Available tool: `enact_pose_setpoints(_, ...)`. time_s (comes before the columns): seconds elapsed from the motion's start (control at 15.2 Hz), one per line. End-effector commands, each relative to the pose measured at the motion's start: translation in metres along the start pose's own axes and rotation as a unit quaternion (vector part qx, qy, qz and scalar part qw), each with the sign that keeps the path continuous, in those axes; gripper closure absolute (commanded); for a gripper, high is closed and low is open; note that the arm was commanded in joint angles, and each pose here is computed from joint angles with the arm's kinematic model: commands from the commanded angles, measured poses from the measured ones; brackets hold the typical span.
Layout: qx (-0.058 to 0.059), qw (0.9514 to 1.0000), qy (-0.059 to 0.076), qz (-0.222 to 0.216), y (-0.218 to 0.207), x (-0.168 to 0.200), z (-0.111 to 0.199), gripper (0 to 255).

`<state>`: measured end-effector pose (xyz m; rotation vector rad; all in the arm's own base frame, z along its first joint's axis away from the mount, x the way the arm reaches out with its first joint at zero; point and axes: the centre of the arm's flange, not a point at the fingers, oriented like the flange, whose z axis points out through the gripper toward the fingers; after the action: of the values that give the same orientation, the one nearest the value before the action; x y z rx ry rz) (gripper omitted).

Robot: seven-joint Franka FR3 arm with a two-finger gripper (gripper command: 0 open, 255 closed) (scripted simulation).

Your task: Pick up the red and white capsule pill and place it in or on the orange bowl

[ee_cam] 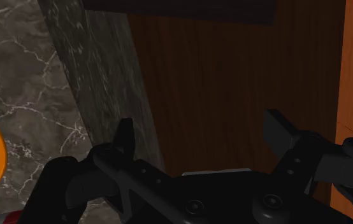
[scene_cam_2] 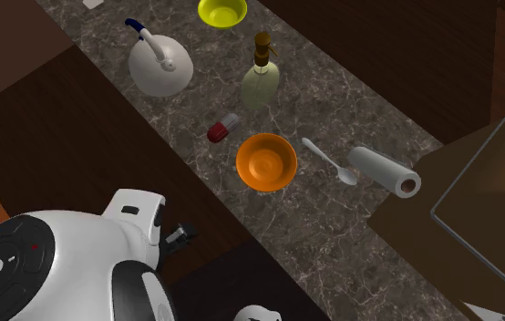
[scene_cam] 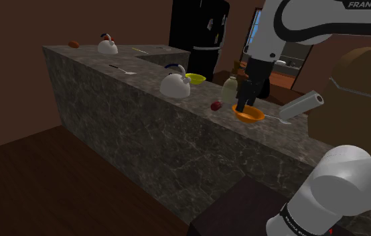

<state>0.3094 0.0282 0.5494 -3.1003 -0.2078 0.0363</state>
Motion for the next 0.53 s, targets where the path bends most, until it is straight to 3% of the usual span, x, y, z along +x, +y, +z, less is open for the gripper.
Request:
enact_pose_setpoints(0.0, 0.000, 1.0000, 0.000, 0.000, 0.000, 0.000, 0.000, 0)
enact_pose_setpoints(0.2, 0.003, 0.9978, 0.003, 0.065, 0.011, 0.035, 0.011, 0)
enact_pose_setpoints(0.46, 0.007, 0.9883, 0.008, 0.152, 0.034, 0.080, 0.025, 0)
